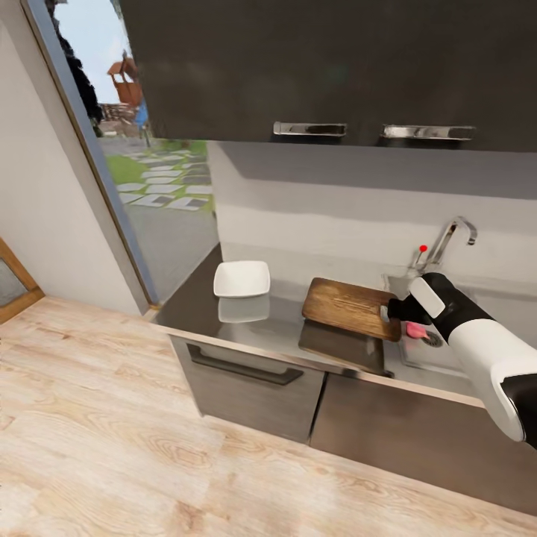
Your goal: In the kitchen, take the Vidalia onion out of the sink, dice it on the chopping board with the paring knife, put the diced onion into the bowl on the countertop, then place both the paring knife and the chopping board into the sink.
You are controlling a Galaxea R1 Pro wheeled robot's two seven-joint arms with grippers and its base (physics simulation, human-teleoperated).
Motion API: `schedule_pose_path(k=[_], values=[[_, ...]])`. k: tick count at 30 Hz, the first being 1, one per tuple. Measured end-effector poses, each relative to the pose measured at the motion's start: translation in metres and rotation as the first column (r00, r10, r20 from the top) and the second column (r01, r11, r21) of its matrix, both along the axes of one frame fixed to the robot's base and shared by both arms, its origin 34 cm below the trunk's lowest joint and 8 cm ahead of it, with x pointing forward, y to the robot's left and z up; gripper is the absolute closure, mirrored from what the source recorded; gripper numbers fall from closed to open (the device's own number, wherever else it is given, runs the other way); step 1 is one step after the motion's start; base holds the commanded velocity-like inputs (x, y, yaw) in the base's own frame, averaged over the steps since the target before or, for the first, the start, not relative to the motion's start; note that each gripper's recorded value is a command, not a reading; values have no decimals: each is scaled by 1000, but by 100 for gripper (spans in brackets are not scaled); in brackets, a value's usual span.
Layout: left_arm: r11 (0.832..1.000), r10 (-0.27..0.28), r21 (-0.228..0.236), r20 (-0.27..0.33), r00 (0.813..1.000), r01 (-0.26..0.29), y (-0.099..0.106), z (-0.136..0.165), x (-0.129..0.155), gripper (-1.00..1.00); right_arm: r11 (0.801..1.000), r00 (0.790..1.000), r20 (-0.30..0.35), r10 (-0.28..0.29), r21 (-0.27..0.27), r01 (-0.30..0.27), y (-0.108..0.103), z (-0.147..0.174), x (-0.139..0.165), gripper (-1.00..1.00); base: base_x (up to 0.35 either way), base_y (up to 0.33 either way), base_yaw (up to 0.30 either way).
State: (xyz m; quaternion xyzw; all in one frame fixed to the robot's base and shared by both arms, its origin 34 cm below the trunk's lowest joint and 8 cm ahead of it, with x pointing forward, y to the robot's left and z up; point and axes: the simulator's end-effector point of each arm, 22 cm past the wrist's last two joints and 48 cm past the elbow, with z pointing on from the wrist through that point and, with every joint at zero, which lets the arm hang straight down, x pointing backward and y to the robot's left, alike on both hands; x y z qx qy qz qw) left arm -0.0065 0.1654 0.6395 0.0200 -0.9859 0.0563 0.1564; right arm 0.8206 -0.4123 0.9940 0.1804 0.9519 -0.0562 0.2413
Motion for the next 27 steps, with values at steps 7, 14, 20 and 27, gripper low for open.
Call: schedule_pose_path(k=[7, 14, 20, 27], values=[[1000, 0, 0, -5, 1000, 0, 0, 1, -2, -100, 1000, 1000, -5, 0, 1, 0, 0, -4, 0, 100, 23, 74, 14], [1000, 0, -1, -14, 1000, 0, -1, 2, -5, -100, 1000, 1000, -15, 0, 1, 0, 0, -10, 0, 100, 3, 9, 58], [1000, 0, 0, -23, 1000, 0, 0, 3, -8, -100, 1000, 1000, -23, 0, 1, 0, 0, -16, 0, 100, 0, 2, 81], [1000, 0, -1, -26, 1000, 0, 0, 3, -9, -100, 1000, 1000, -26, 0, 1, 0, 0, -19, 0, 100, 0, 0, 22]])
